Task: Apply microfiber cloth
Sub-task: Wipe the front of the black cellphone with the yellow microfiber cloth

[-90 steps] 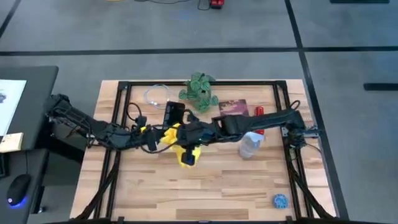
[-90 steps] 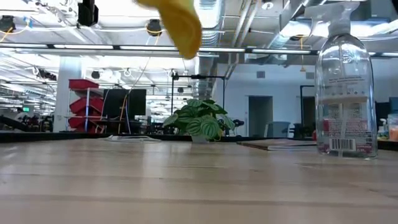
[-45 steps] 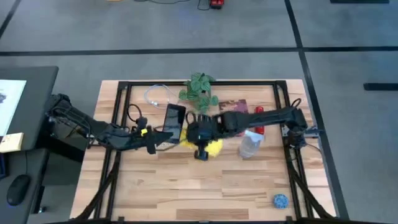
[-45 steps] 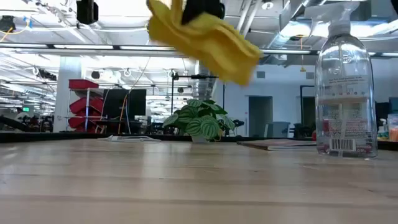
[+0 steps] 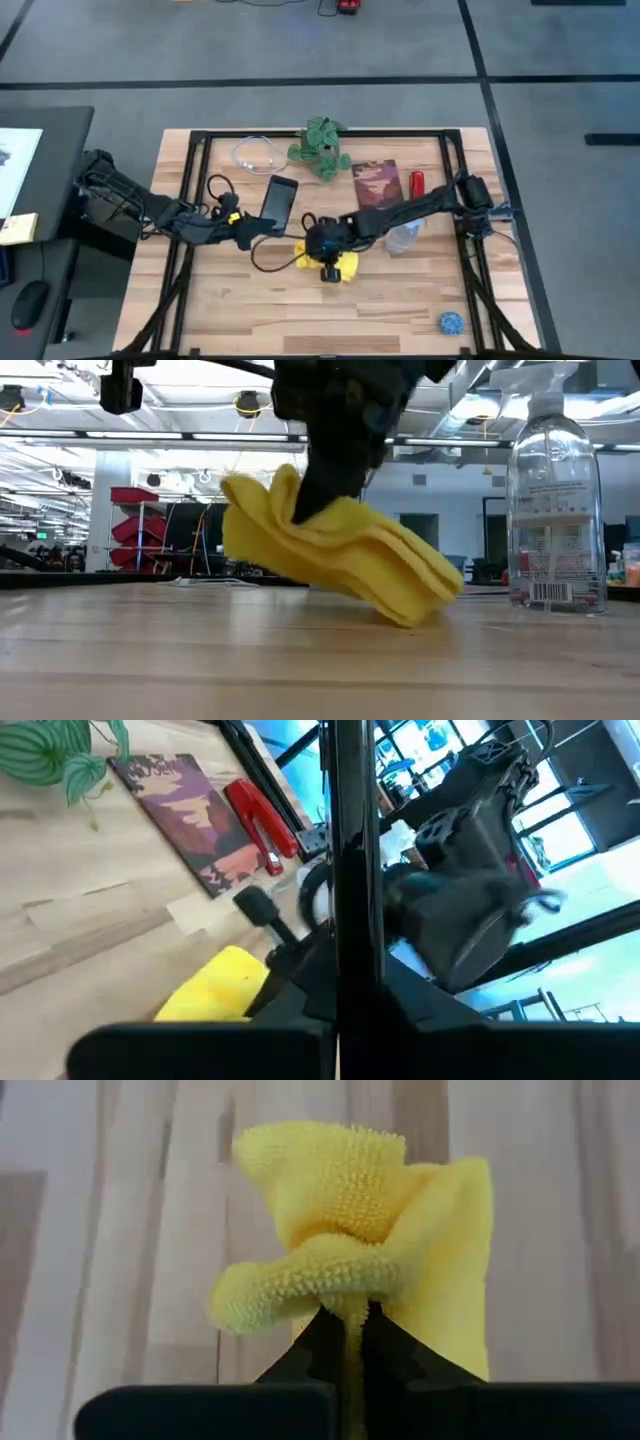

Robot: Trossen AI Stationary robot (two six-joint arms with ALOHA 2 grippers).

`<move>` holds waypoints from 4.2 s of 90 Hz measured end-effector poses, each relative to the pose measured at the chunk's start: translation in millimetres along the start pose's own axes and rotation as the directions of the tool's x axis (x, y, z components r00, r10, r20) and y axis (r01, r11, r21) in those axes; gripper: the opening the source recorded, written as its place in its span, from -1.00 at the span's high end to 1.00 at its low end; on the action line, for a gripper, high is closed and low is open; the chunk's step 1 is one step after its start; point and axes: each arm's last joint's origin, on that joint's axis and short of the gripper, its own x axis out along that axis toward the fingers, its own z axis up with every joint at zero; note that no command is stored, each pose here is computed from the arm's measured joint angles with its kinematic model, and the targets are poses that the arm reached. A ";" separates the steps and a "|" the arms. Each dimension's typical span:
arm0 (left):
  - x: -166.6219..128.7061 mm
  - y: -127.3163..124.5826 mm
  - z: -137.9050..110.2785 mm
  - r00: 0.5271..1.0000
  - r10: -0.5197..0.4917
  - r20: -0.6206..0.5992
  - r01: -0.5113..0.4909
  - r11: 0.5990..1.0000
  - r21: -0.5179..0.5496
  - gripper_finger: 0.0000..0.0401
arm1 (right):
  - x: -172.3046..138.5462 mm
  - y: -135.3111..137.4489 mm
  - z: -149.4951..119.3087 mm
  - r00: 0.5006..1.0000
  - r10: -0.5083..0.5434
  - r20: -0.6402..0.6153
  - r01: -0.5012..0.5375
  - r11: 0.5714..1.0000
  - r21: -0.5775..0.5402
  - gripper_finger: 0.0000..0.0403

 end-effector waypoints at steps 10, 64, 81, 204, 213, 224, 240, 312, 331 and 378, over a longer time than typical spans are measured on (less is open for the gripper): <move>0.0 0.1 0.0 1.000 0.000 0.000 0.000 1.000 0.000 0.97 | 8.0 -1.3 -9.7 1.000 -0.001 0.020 0.000 0.999 0.048 0.86; -3.8 -3.5 -4.5 0.999 -0.036 -0.041 0.038 0.997 0.068 0.97 | -64.4 -30.1 22.2 0.945 0.201 0.260 -0.252 0.951 0.182 -0.30; -9.6 -13.9 -7.1 0.991 -0.124 -0.045 0.130 0.975 0.179 0.97 | -135.8 -48.8 39.8 0.869 0.082 0.487 -0.204 0.958 0.202 -0.29; 11.7 -40.6 -21.0 0.951 -0.279 0.134 0.214 0.905 0.367 0.81 | -193.7 -37.1 87.2 0.569 0.172 0.804 -0.340 0.940 0.039 0.90; 12.7 -38.6 -21.9 0.957 -0.262 0.126 0.202 0.912 0.358 0.71 | -194.1 -37.8 84.4 0.598 0.176 0.782 -0.341 0.939 0.049 0.90; 10.4 -36.7 -20.3 0.962 -0.249 0.111 0.191 0.907 0.374 0.58 | -193.3 -42.2 79.9 0.649 0.173 0.741 -0.337 0.938 0.076 0.90; -4.0 -34.8 -6.2 0.963 -0.247 0.105 0.190 0.904 0.382 0.42 | -189.8 -42.9 71.7 0.721 0.204 0.662 -0.347 0.933 0.091 0.90; 37.3 -28.4 1.3 0.951 -0.301 0.073 0.249 0.882 0.399 -0.08 | -175.9 -35.5 66.0 0.776 0.244 0.581 -0.352 0.933 0.079 0.90; 55.5 -22.7 -2.3 0.959 -0.282 0.017 0.254 0.888 0.383 -0.01 | -175.4 -35.6 65.3 0.782 0.243 0.574 -0.348 0.934 0.079 0.90; 78.8 -31.0 1.1 0.973 -0.218 -0.070 0.226 0.864 0.451 0.60 | -173.5 -36.2 62.9 0.801 0.236 0.551 -0.338 0.937 0.091 0.90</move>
